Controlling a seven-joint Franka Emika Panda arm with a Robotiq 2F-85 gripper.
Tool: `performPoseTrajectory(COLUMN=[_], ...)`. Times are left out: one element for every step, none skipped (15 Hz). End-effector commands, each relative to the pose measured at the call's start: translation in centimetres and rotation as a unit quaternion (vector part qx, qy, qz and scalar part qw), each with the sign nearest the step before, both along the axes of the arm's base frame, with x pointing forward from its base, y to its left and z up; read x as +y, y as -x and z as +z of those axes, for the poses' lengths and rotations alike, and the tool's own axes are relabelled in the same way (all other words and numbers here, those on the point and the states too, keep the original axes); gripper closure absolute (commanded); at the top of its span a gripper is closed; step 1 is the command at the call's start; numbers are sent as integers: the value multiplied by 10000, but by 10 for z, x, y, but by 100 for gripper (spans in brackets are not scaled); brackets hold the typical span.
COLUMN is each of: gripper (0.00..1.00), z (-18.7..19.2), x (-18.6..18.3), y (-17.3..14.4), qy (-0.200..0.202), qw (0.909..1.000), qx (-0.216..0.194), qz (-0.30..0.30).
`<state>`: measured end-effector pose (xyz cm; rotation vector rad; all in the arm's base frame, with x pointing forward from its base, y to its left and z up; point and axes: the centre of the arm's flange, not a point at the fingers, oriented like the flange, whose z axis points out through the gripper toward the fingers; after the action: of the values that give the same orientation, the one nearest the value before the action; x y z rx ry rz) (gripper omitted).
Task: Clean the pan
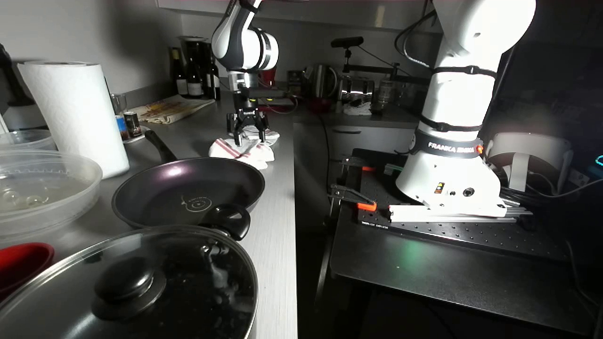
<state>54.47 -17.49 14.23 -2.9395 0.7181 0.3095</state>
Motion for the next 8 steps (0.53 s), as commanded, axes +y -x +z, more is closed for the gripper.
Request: performPoseTrajectory(gripper=[0,0,0,0,0,0,0,0], z=[-16,-18,-22,-25,-28,-30,-33,-35], x=[4,5,4,4,5,5,5,6], y=[-2,0,1,2,2,2,2,1], qy=[-253,-289,-320,-354,-394,-423,-459,-479], qw=[9997,9996,9994,9993,9991,9989,9988,9987], qx=[19,31,41,50,65,73,75,86], qz=[-44,-65,-111,-138,-152,-161,-158,-158])
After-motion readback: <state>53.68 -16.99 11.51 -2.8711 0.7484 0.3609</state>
